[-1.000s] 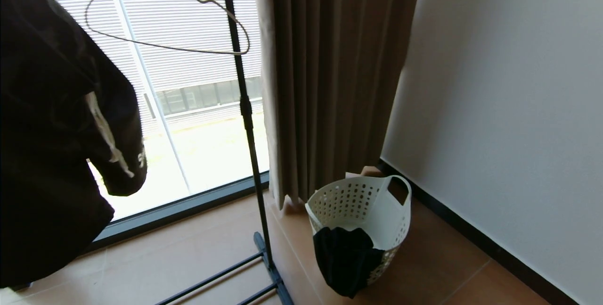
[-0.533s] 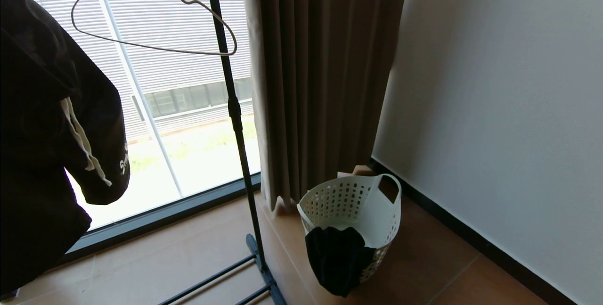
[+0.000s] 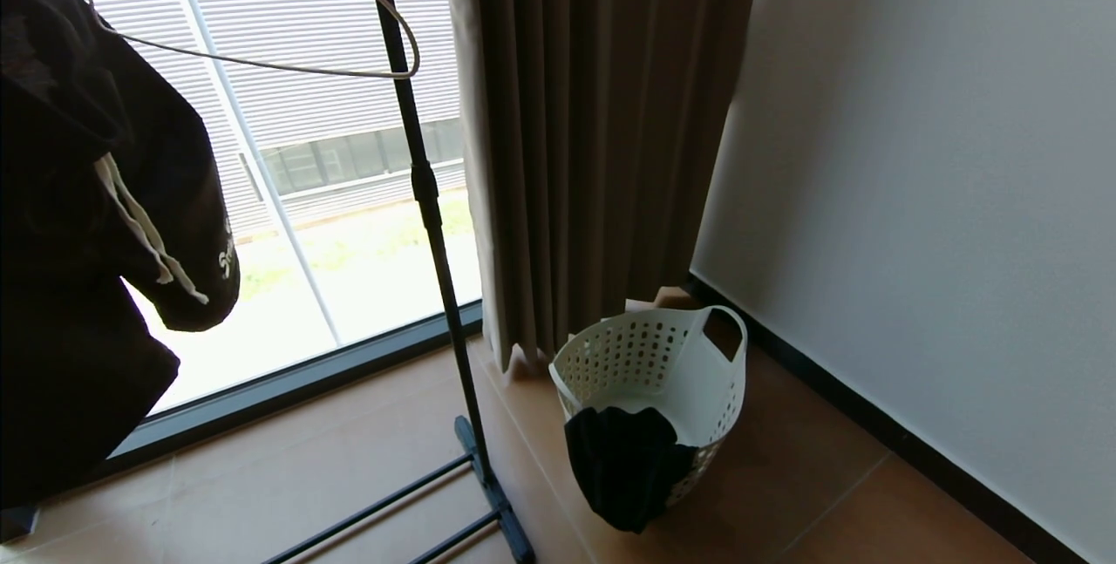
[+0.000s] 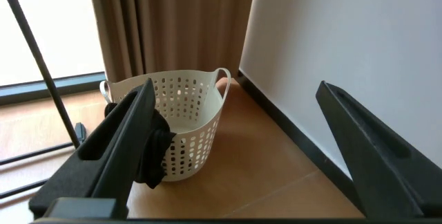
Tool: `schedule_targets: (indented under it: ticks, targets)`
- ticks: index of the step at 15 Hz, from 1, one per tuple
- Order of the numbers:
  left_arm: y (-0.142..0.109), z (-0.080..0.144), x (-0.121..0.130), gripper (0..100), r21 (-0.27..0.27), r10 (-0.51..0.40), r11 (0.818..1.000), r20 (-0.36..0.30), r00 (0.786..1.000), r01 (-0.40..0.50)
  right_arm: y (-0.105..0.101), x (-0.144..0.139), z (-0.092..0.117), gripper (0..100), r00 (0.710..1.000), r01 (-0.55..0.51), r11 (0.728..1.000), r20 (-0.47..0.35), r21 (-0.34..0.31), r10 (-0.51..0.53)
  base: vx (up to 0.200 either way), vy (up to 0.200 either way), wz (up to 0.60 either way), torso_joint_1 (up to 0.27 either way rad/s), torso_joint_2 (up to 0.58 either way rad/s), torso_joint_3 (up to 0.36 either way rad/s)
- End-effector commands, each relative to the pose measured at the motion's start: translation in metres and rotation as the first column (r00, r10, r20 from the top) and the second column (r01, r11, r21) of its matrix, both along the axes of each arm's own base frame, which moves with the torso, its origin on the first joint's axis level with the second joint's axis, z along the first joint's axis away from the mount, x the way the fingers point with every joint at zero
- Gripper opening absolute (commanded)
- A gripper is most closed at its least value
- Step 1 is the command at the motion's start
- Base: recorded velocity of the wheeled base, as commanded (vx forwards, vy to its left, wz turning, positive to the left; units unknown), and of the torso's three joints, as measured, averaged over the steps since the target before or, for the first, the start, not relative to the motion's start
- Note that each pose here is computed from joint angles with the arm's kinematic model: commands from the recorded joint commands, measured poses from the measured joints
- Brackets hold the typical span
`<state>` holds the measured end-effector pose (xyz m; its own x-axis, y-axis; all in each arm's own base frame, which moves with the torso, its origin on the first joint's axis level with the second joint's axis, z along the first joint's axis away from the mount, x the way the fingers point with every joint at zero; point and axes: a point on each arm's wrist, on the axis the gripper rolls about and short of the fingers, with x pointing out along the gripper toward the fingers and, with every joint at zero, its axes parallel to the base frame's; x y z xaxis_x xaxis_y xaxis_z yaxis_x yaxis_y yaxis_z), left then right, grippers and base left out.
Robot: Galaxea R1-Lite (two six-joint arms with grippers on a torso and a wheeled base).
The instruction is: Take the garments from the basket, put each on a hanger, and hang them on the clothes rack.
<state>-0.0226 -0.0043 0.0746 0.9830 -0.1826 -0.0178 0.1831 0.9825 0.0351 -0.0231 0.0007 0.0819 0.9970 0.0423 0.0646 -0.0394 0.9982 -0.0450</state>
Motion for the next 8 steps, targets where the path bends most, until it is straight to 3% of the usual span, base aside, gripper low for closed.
schedule_targets:
  ticks: [1,8]
  targets:
    - [0.0000,0.0000,0.0001,100,0.000,0.000,1.000,-0.002,1.000,0.000,0.0000,0.0001,0.0001,100,1.000,0.001,1.000,0.000,0.003,-0.001,0.000,0.000,0.00,-0.002,0.00,-0.183]
    - [0.0000,0.0000,0.0001,100,0.000,0.000,1.000,-0.002,1.000,0.000,0.0000,0.0001,0.0001,100,1.000,0.001,1.000,0.000,0.004,-0.001,0.000,0.000,0.00,0.003,0.00,-0.197]
